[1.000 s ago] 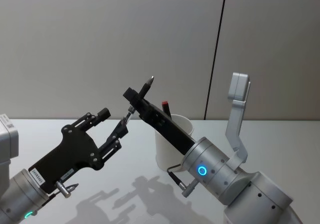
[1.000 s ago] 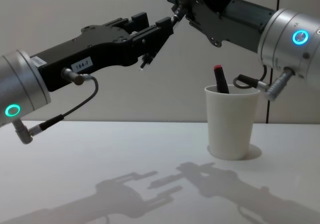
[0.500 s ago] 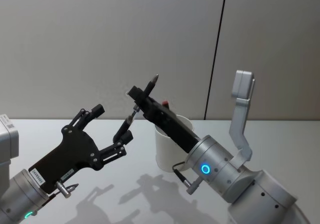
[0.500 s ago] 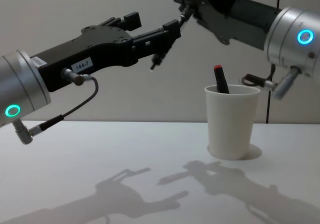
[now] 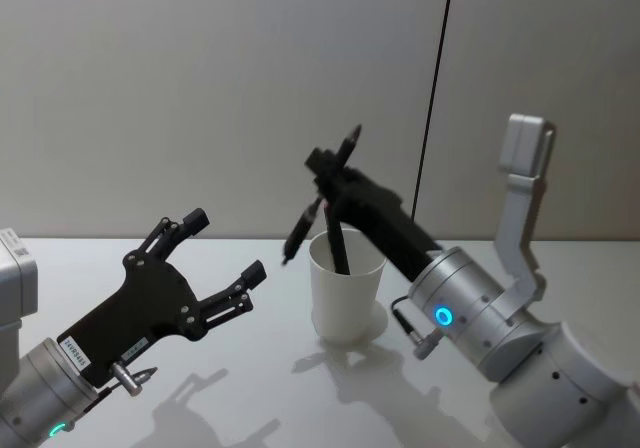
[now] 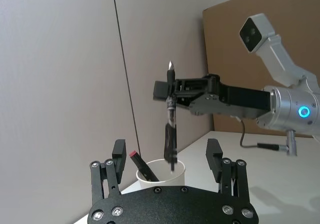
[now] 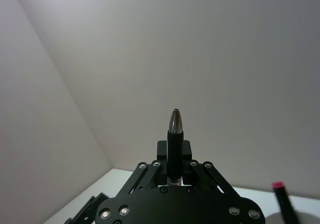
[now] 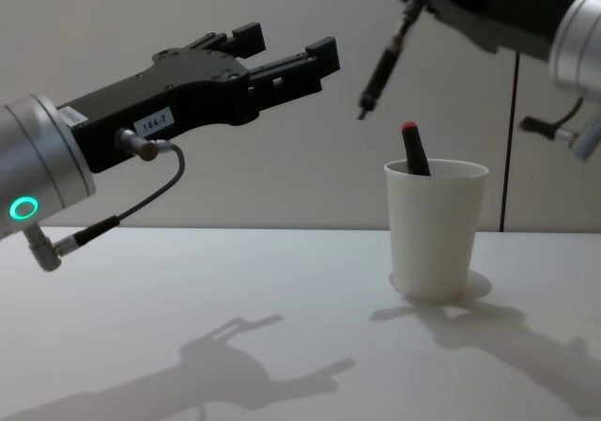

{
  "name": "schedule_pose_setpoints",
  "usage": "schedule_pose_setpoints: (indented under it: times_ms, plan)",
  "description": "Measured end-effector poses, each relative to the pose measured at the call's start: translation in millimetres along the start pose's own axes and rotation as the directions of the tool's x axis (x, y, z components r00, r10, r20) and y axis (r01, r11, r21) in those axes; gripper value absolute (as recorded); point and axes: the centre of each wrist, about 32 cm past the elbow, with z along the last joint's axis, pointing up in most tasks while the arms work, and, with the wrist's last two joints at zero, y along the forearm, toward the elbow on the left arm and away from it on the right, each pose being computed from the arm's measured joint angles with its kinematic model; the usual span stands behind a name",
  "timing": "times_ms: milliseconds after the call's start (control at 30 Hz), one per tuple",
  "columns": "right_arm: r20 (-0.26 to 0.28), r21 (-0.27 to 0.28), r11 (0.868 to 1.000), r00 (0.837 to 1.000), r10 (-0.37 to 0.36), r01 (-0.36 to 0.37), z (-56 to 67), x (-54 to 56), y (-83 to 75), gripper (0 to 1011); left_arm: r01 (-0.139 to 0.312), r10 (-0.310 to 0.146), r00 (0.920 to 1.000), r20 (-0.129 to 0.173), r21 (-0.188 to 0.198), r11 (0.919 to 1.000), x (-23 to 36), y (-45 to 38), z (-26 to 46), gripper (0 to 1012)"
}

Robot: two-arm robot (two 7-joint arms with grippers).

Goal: Place the pen into the pen holder.

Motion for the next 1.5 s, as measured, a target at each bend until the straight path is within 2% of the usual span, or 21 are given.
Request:
schedule_pose_setpoints:
  times_ms: [200, 233, 300, 333, 367, 433, 467, 533, 633, 733, 767, 800, 833, 867, 933, 967, 1100, 1300, 1500]
  plan:
    - [0.119, 0.044, 0.997, 0.991, -0.062, 0.057, 12.6, 4.1, -3.0, 153, 0.000, 0.000, 1.0000, 0.000, 0.000, 1.0000, 0.0, 0.0, 0.0, 1003]
    - [0.119, 0.044, 0.997, 0.991, -0.062, 0.057, 12.6, 4.1, -3.0, 153, 0.000, 0.000, 1.0000, 0.000, 0.000, 1.0000, 0.0, 0.0, 0.0, 1003]
    - [0.172, 0.065, 0.995, 0.981, -0.091, 0.081, 17.9, 6.0, -4.1, 153, 0.000, 0.000, 1.0000, 0.000, 0.000, 1.0000, 0.0, 0.0, 0.0, 1003]
    - [0.172, 0.065, 0.995, 0.981, -0.091, 0.081, 17.9, 6.0, -4.1, 153, 0.000, 0.000, 1.0000, 0.000, 0.000, 1.0000, 0.0, 0.0, 0.0, 1003]
    - [0.202, 0.077, 0.993, 0.973, -0.108, 0.094, 20.5, 7.1, -4.6, 153, 0.000, 0.000, 1.0000, 0.000, 0.000, 1.0000, 0.0, 0.0, 0.0, 1003]
    - [0.227, 0.087, 0.991, 0.966, -0.122, 0.105, 22.2, 7.7, -4.9, 153, 0.000, 0.000, 1.0000, 0.000, 0.000, 1.0000, 0.0, 0.0, 0.0, 1003]
    - [0.258, 0.099, 0.988, 0.956, -0.138, 0.116, 24.5, 8.6, -5.3, 153, 0.000, 0.000, 1.0000, 0.000, 0.000, 1.0000, 0.0, 0.0, 0.0, 1003]
    - [0.284, 0.108, 0.986, 0.947, -0.151, 0.125, 26.2, 9.4, -5.6, 153, 0.000, 0.000, 1.0000, 0.000, 0.000, 1.0000, 0.0, 0.0, 0.0, 1003]
    - [0.354, 0.130, 0.981, 0.918, -0.181, 0.143, 30.2, 11.2, -6.4, 153, 0.000, 0.000, 1.0000, 0.000, 0.000, 1.0000, 0.0, 0.0, 0.0, 1003]
    - [0.391, 0.139, 0.979, 0.900, -0.193, 0.150, 31.5, 11.9, -6.6, 153, 0.000, 0.000, 1.0000, 0.000, 0.000, 1.0000, 0.0, 0.0, 0.0, 1003]
    - [0.418, 0.145, 0.978, 0.886, -0.201, 0.153, 32.0, 12.1, -6.7, 153, 0.000, 0.000, 1.0000, 0.000, 0.000, 1.0000, 0.0, 0.0, 0.0, 1003]
    - [0.430, 0.147, 0.977, 0.880, -0.203, 0.154, 32.2, 12.2, -6.8, 153, 0.000, 0.000, 1.0000, 0.000, 0.000, 1.0000, 0.0, 0.0, 0.0, 1003]
    - [0.442, 0.148, 0.977, 0.873, -0.205, 0.155, 32.3, 12.3, -6.8, 153, 0.000, 0.000, 1.0000, 0.000, 0.000, 1.0000, 0.0, 0.0, 0.0, 1003]
    - [0.468, 0.150, 0.976, 0.859, -0.209, 0.156, 32.0, 12.3, -6.7, 153, 0.000, 0.000, 1.0000, 0.000, 0.000, 1.0000, 0.0, 0.0, 0.0, 1003]
    - [0.486, 0.150, 0.976, 0.848, -0.210, 0.155, 31.5, 12.2, -6.5, 153, 0.000, 0.000, 1.0000, 0.000, 0.000, 1.0000, 0.0, 0.0, 0.0, 1003]
    - [0.511, 0.148, 0.977, 0.834, -0.210, 0.155, 30.2, 12.0, -6.2, 153, 0.000, 0.000, 1.0000, 0.000, 0.000, 1.0000, 0.0, 0.0, 0.0, 1003]
    - [0.557, 0.143, 0.978, 0.804, -0.207, 0.153, 25.9, 11.0, -5.5, 153, 0.000, 0.000, 1.0000, 0.000, 0.000, 1.0000, 0.0, 0.0, 0.0, 1003]
    - [0.609, 0.125, 0.981, 0.769, -0.194, 0.148, 16.7, 9.3, -4.3, 153, 0.000, 0.000, 1.0000, 0.000, 0.000, 1.0000, 0.0, 0.0, 0.0, 1003]
    - [0.640, 0.116, 0.982, 0.745, -0.188, 0.148, 9.5, 9.0, -3.4, 153, 0.000, 0.000, 1.0000, 0.000, 0.000, 1.0000, 0.0, 0.0, 0.0, 1003]
